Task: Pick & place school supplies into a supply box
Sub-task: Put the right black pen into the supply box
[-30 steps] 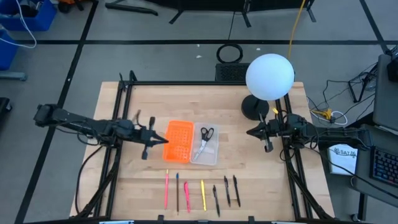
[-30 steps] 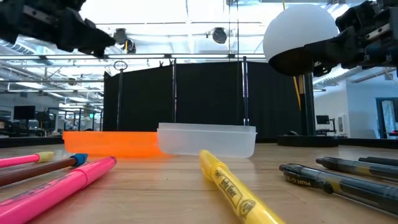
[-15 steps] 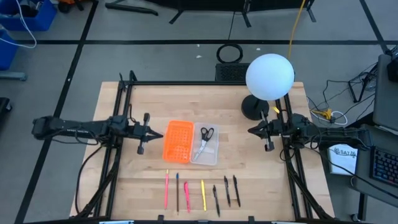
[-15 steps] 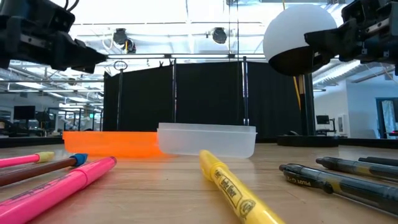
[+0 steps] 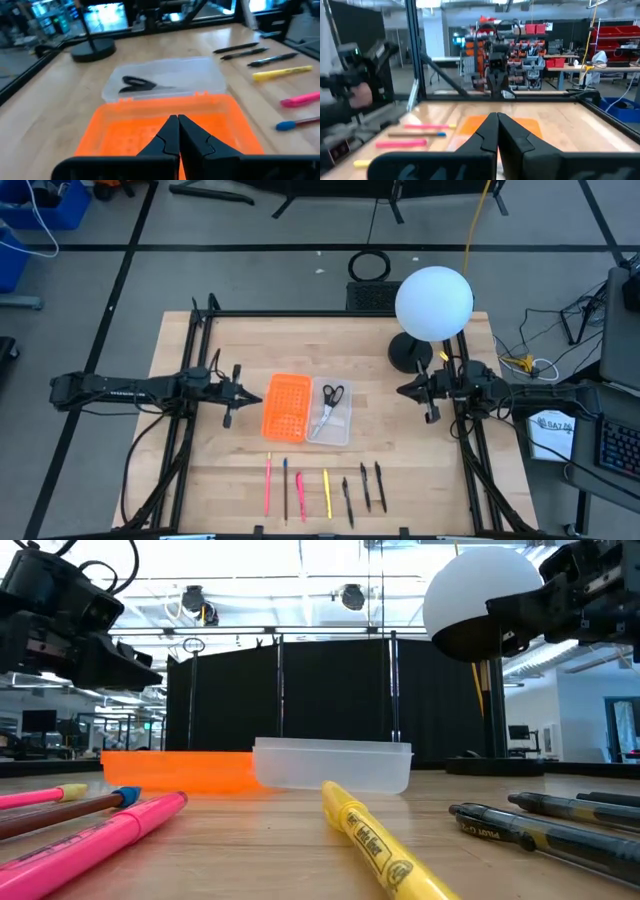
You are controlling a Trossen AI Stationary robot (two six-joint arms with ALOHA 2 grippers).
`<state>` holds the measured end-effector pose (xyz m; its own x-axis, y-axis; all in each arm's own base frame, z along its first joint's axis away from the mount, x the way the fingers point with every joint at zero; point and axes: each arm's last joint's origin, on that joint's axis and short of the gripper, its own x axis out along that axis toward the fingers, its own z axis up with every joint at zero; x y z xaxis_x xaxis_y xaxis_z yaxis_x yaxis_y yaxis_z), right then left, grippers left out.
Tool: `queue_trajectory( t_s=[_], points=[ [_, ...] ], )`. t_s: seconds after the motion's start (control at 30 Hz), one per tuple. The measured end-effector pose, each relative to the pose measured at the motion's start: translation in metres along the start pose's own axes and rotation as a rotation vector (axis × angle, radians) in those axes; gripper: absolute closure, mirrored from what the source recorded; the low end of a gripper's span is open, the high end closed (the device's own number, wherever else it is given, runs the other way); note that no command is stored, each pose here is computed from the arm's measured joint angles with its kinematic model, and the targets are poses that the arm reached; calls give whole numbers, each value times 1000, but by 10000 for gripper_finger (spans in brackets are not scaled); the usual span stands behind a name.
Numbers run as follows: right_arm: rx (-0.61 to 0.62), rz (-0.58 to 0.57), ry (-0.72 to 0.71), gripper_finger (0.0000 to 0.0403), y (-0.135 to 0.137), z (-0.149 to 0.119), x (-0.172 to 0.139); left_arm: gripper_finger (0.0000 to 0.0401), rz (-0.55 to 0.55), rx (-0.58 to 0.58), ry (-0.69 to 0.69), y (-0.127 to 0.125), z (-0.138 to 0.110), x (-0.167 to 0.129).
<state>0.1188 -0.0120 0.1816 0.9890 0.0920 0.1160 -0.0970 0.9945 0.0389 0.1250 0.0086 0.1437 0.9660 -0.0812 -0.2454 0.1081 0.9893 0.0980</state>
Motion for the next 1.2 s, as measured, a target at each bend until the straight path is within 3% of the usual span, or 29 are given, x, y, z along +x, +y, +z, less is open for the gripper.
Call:
queue_trajectory(
  t_s=[0.1,0.2,0.3,0.47,0.63,0.87,1.07,1.2],
  points=[
    [9,-31,-33,403,0,3,3,372,53,-46,50,1,-4,0],
    [14,-56,61,403,1,-3,9,359,105,-67,138,2,-12,-1],
    [1,-109,126,403,4,26,27,352,198,-24,160,4,-13,-1],
    [92,-304,511,403,14,53,58,351,380,30,125,10,-7,-2],
    [212,-338,779,403,37,68,90,351,478,58,37,14,3,-3],
    [403,-296,883,403,92,69,133,350,492,44,-30,15,9,-4],
    [656,-194,940,403,157,78,154,350,489,22,-20,15,8,-4],
    [865,-266,1004,403,201,68,160,350,492,22,-39,15,9,-4]
  ],
)
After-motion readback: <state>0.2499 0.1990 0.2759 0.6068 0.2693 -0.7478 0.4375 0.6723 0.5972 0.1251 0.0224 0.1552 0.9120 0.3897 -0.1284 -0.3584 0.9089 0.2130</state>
